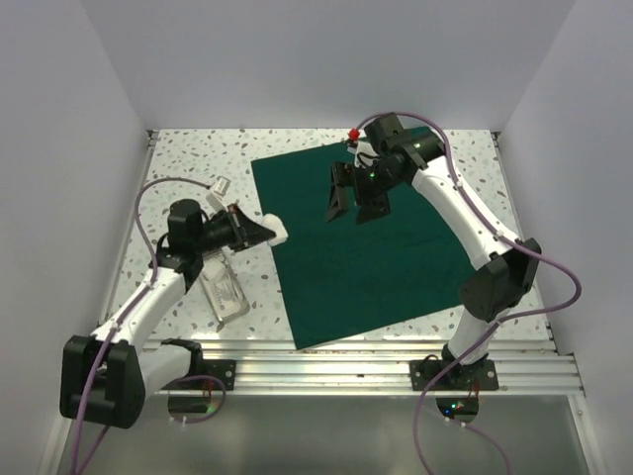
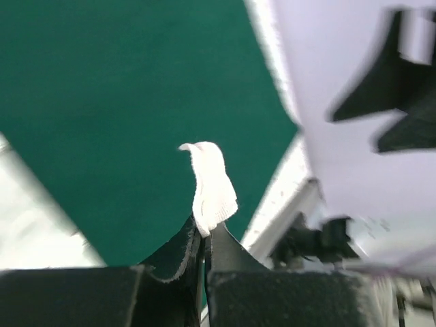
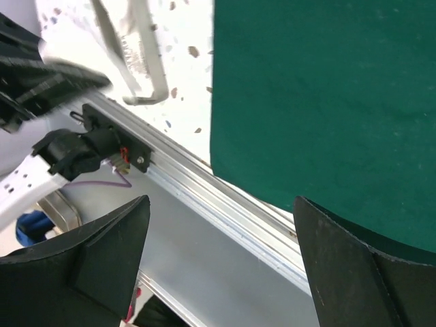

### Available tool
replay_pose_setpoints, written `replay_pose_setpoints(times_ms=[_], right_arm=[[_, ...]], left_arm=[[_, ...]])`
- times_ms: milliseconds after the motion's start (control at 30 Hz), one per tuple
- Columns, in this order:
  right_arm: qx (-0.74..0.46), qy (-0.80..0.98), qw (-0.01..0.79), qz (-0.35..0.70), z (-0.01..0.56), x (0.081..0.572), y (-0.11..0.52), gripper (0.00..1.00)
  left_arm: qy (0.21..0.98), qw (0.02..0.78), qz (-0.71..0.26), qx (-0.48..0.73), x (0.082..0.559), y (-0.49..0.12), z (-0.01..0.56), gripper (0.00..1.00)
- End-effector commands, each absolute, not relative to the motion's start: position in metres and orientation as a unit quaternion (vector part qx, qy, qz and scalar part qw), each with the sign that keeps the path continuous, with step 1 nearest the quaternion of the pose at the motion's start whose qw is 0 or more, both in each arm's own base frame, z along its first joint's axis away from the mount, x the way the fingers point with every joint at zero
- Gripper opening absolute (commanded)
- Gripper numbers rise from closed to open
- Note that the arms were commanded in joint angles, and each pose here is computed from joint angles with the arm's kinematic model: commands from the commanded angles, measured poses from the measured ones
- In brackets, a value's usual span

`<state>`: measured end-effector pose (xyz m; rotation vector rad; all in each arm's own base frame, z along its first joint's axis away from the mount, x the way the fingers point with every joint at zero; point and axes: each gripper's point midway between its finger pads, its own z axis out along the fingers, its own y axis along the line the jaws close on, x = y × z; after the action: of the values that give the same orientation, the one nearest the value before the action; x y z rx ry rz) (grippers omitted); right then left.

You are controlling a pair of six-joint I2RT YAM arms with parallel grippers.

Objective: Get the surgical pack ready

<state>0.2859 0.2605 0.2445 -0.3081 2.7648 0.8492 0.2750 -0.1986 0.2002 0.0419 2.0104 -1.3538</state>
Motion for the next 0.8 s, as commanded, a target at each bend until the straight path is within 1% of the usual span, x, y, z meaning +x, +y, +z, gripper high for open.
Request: replay_pose_setpoints(times_ms=[0,33,67,167,233,300,467,633,767], right_arm=[[-0.09,0.95,0.105,0.281,0.224,0.294,0.261,0.9],[-0.097,0.95,0.097,0.281,0.217,0.295,0.262,0.9],[-0.098,0.95,0.092,0.281,0.212,0.296,0.263,0.9],[-0.105,0.948,0.073,0.29,0.201,0.297,0.269,0.9],[-0.108,0.945,0.066,0.301,0.2,0.297,0.274,0.9],[-0.109,0.943,0.061,0.307,0.198,0.298,0.276,0.9],[-0.117,0.943,0.051,0.307,0.193,0.294,0.273,0.9],[-0.113,0.941,0.043,0.316,0.186,0.291,0.272,0.9],[-0.114,0.939,0.042,0.321,0.186,0.291,0.274,0.9]], left_arm=[[0.898,0.264,-0.329,-0.125,0.256,-0.124,0.116,0.0],[0.915,0.23,-0.298,-0.149,0.239,-0.113,0.103,0.0],[0.921,0.231,-0.267,-0.166,0.236,-0.1,0.097,0.0],[0.928,0.225,-0.217,-0.201,0.224,-0.077,0.089,0.0],[0.941,0.185,-0.185,-0.217,0.21,-0.068,0.077,0.0],[0.945,0.174,-0.159,-0.228,0.206,-0.06,0.074,0.0],[0.946,0.152,-0.152,-0.241,0.182,-0.059,0.069,0.0],[0.942,0.159,-0.18,-0.234,0.191,-0.068,0.067,0.0],[0.949,0.15,-0.165,-0.223,0.188,-0.064,0.055,0.0]])
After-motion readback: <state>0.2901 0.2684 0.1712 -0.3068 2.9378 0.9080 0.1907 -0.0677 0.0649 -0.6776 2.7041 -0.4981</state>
